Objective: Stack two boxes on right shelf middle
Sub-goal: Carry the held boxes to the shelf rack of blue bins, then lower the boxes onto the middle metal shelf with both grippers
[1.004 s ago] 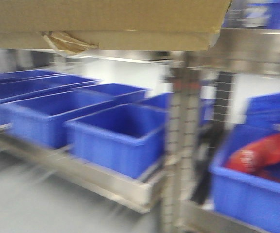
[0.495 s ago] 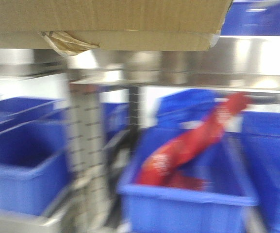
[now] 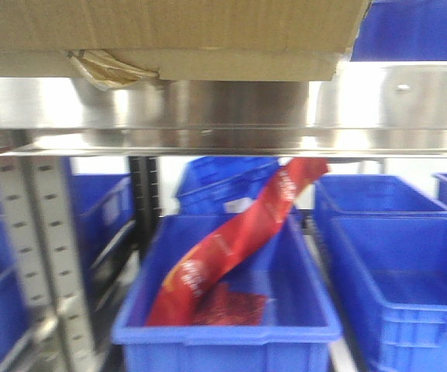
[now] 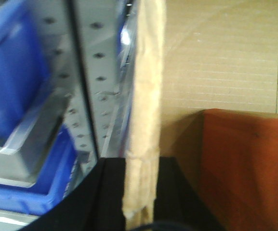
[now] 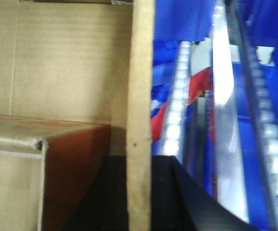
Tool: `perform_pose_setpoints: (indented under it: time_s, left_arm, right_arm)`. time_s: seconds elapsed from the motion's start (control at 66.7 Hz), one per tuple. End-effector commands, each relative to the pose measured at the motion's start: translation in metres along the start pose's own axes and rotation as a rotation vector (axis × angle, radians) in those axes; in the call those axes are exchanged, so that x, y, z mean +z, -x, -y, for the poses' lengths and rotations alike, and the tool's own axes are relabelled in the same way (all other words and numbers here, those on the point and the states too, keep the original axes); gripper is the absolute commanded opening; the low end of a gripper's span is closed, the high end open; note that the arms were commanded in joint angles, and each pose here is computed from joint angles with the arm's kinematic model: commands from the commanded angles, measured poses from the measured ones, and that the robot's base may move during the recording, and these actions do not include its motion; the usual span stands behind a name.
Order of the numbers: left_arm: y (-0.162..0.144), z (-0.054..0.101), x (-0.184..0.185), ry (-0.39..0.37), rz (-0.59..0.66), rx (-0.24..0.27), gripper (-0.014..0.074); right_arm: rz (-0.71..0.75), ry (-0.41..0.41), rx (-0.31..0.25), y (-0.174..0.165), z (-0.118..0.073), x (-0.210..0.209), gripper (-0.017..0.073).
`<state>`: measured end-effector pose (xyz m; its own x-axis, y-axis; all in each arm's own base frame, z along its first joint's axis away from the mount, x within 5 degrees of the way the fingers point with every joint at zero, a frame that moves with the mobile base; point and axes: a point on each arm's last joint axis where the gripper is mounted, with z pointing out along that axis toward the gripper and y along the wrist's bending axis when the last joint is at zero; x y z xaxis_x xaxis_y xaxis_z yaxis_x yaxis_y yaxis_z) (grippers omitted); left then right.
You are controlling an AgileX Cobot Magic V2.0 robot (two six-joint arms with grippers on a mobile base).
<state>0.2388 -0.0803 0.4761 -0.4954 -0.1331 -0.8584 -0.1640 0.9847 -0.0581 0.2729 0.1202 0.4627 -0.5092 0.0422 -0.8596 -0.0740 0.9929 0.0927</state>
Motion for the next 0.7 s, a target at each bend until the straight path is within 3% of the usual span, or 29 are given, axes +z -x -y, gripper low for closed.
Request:
perform_pose_setpoints:
  time_s: [0.0,0.69]
  left_arm:
    - [0.007,-0.0091,-0.0054,0.048,0.048,0.002,-0.0111]
    - [0.007,-0.0091,-0.0054,0.048,0.048,0.002,-0.0111]
  right_arm:
    - [0.086,-0.01,-0.016,0.0114,0.0056,-0.0113,-0.0163]
    - [0.086,-0.01,-0.016,0.0114,0.0056,-0.0113,-0.0163]
